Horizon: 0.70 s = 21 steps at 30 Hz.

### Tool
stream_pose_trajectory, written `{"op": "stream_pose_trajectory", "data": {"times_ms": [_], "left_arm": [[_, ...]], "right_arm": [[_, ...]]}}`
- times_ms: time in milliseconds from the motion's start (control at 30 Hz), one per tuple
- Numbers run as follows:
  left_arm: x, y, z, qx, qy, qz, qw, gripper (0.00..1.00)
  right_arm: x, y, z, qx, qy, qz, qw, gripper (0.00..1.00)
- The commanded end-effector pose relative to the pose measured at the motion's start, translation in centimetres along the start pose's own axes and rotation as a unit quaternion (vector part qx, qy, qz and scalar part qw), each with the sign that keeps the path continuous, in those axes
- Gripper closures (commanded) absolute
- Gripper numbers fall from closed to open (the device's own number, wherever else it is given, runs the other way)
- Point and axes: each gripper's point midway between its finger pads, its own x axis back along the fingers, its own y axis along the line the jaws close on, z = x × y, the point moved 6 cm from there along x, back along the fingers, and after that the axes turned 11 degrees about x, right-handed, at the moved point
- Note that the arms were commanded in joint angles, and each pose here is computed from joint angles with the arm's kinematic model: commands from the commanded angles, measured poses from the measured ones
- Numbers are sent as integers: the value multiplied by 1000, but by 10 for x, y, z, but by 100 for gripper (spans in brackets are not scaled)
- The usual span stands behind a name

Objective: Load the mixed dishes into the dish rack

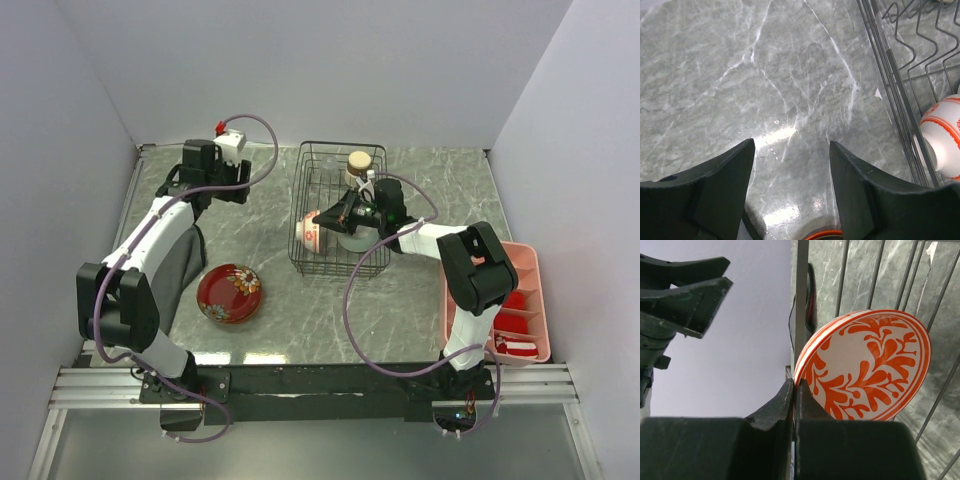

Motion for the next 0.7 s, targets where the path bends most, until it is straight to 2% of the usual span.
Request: {"op": "stream_pose_trajectory", "data": {"times_ms": [0,167,300,467,600,633,667], "left_arm": [[10,-6,-9,-5,-27,3,1000,32],[6,-8,-6,-4,-24,9,1000,32],[0,-10,-6,-2,-22,15,1000,32],[-10,-13,-3,5,-20,28,999,33],[-16,-18,-6,5,-23,36,999,32],[-17,-20,-7,4,-24,39,999,32],[-17,-20,-8,4,-26,39,999,32]], "right_arm": [[1,4,2,-5,-2,5,1000,100],[9,-10,6,-21,10,60,998,99],[20,-18,11,-30,33,99,994,84],[30,-25,8,-9,64,116,991,82],[49,-35,6,-14,96,156,983,73],[53,-30,-6,26,98,155,983,71],[61,-30,0,18,127,173,976,68]]}}
